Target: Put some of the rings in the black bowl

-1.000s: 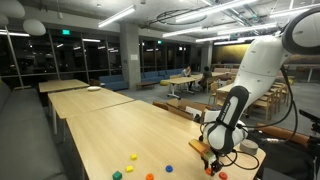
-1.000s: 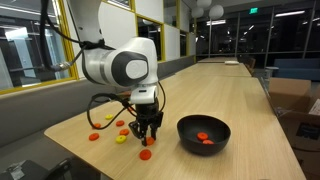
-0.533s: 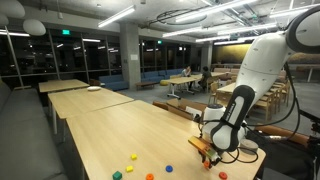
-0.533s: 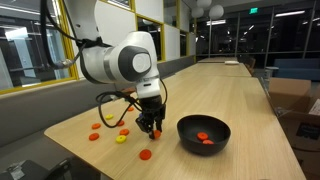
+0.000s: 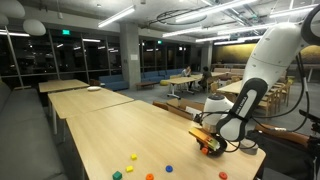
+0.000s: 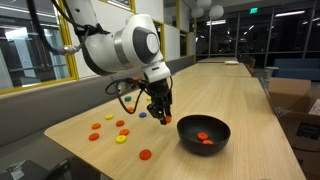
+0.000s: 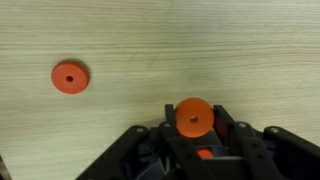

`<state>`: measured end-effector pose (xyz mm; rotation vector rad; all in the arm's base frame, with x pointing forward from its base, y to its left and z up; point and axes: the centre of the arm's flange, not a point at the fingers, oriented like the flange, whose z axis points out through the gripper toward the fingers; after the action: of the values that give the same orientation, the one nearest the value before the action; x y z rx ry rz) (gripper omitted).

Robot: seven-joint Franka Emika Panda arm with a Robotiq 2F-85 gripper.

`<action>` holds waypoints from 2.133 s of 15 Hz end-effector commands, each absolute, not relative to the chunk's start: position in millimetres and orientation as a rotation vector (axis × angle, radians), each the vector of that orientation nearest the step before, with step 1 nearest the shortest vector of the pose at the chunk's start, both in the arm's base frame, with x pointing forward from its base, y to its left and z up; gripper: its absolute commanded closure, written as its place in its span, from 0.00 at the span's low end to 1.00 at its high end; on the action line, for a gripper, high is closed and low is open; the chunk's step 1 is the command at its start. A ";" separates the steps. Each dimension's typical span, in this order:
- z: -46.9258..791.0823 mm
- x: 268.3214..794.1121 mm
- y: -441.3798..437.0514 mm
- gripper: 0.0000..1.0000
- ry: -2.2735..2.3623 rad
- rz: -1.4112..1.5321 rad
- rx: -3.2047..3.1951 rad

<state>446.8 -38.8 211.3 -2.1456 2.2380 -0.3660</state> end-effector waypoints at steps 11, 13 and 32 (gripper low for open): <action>226.9 452.2 -65.2 0.83 2.519 -0.459 -2.094; 218.9 455.1 -72.2 0.83 2.516 -0.445 -2.070; 241.4 485.8 -0.7 0.00 2.078 -0.182 -2.205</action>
<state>491.2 -11.7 218.2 -2.1471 2.2494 -0.2767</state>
